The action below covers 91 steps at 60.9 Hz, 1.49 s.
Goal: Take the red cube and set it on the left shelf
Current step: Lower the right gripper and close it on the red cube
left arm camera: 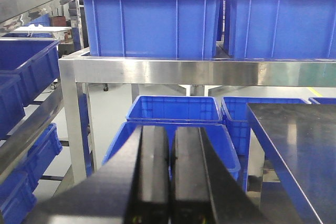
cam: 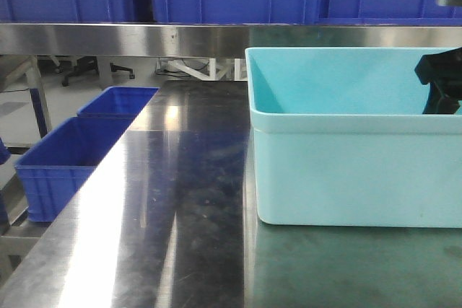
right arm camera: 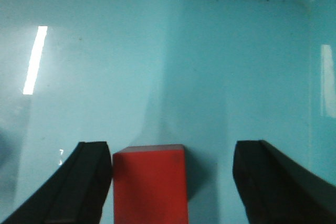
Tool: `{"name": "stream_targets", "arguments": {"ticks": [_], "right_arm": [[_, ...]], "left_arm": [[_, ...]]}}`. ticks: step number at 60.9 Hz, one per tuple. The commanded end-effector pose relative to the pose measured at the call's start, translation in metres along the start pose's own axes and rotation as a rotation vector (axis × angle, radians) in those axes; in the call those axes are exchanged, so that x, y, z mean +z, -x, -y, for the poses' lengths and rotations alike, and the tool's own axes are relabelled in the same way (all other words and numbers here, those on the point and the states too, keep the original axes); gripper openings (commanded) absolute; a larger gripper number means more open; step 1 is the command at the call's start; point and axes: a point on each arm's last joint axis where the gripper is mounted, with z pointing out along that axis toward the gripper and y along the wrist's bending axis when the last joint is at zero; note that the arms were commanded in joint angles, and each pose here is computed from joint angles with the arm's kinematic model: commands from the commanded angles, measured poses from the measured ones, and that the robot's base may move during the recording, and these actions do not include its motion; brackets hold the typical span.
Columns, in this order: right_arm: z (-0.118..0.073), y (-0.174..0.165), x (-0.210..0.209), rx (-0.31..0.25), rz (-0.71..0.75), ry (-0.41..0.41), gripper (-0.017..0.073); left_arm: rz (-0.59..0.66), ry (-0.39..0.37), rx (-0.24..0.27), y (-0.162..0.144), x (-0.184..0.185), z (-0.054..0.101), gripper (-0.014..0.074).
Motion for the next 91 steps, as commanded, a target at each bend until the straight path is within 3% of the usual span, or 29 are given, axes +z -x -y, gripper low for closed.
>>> {"name": "stream_targets", "arguments": {"ticks": [1, 45, 52, 62, 73, 91], "right_arm": [[-0.001, 0.015, -0.011, -0.014, 0.101, 0.003, 0.0592], [-0.011, 0.014, 0.007, -0.042, 0.087, 0.020, 0.0584], [-0.011, 0.014, 0.007, -0.042, 0.083, 0.019, 0.0486], [-0.011, 0.013, 0.007, -0.042, 0.076, 0.019, 0.0244], [-0.011, 0.015, 0.000, -0.042, 0.099, 0.021, 0.0053], [-0.015, 0.043, -0.076, -0.043, 0.372, 0.051, 0.0058]], "left_arm": [[0.075, -0.006, 0.000, 0.000, -0.001, 0.000, 0.0102], [0.075, -0.006, 0.000, 0.000, -0.001, 0.000, 0.0102], [0.075, -0.006, 0.000, 0.000, -0.001, 0.000, 0.0102], [0.075, -0.006, 0.000, 0.000, -0.001, 0.000, 0.0102], [0.075, -0.006, 0.000, 0.000, -0.001, 0.000, 0.0102], [0.075, -0.006, 0.000, 0.000, -0.001, 0.000, 0.0102]]}}
